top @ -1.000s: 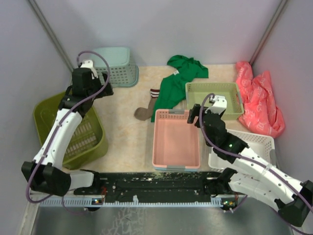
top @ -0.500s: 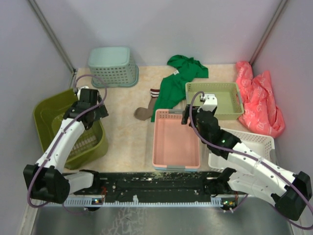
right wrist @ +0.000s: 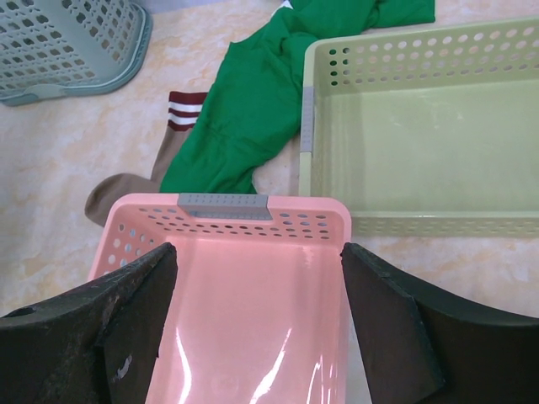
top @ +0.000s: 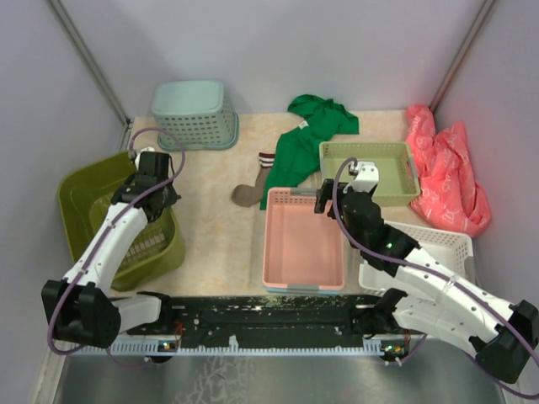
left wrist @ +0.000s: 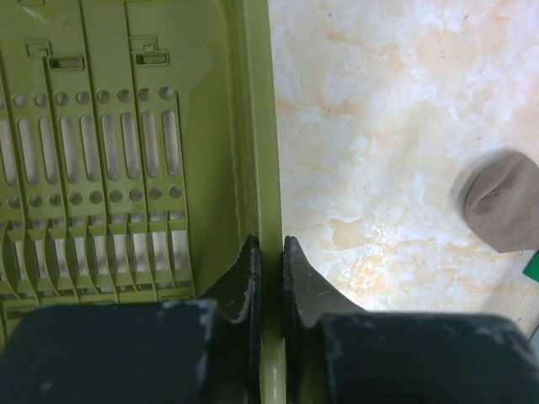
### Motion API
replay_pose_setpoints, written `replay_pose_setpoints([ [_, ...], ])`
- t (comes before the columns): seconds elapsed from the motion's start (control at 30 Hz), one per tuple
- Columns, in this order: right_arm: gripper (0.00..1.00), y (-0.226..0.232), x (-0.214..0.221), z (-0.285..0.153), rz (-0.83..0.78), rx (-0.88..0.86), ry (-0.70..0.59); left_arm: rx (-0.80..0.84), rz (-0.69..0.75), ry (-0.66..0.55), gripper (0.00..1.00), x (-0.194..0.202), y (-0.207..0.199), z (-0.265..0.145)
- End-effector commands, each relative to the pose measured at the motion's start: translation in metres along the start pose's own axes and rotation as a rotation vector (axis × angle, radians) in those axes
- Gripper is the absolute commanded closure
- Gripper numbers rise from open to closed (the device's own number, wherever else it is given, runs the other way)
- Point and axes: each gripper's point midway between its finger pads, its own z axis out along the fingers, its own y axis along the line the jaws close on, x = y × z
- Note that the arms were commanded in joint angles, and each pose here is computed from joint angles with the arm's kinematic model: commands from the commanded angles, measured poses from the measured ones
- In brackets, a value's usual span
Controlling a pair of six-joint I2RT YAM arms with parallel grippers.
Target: Turn the large container upside down
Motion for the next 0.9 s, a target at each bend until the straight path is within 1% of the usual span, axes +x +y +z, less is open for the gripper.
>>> replay_pose_setpoints([
  [0.0, 0.21, 0.000, -0.020, -0.003, 0.042, 0.003, -0.057, 0.163, 0.047, 0.008, 1.00, -0.013, -0.029, -0.013],
  [0.1, 0.21, -0.004, -0.025, -0.004, 0.030, 0.027, -0.072, 0.369, 0.073, 0.040, 1.00, -0.018, -0.064, -0.040],
  [0.27, 0.21, -0.012, -0.040, -0.007, -0.003, 0.068, -0.113, 0.617, 0.091, 0.079, 1.00, -0.022, -0.109, -0.093],
  [0.37, 0.21, -0.016, -0.050, -0.009, -0.017, 0.089, -0.139, 0.820, 0.057, 0.129, 1.00, -0.022, -0.137, -0.128],
  [0.43, 0.21, -0.018, -0.055, -0.010, -0.024, 0.100, -0.155, 0.931, 0.027, 0.134, 1.00, -0.026, -0.150, -0.149],
  [0.5, 0.20, -0.018, -0.060, -0.011, -0.027, 0.106, -0.165, 1.001, 0.008, 0.121, 1.00, -0.032, -0.156, -0.162],
  [0.67, 0.21, -0.019, -0.061, -0.013, -0.028, 0.103, -0.167, 1.089, -0.035, 0.076, 1.00, -0.045, -0.164, -0.179],
  [0.87, 0.21, -0.021, -0.063, -0.017, -0.017, 0.100, -0.172, 1.230, -0.103, 0.131, 1.00, -0.043, -0.174, -0.190],
])
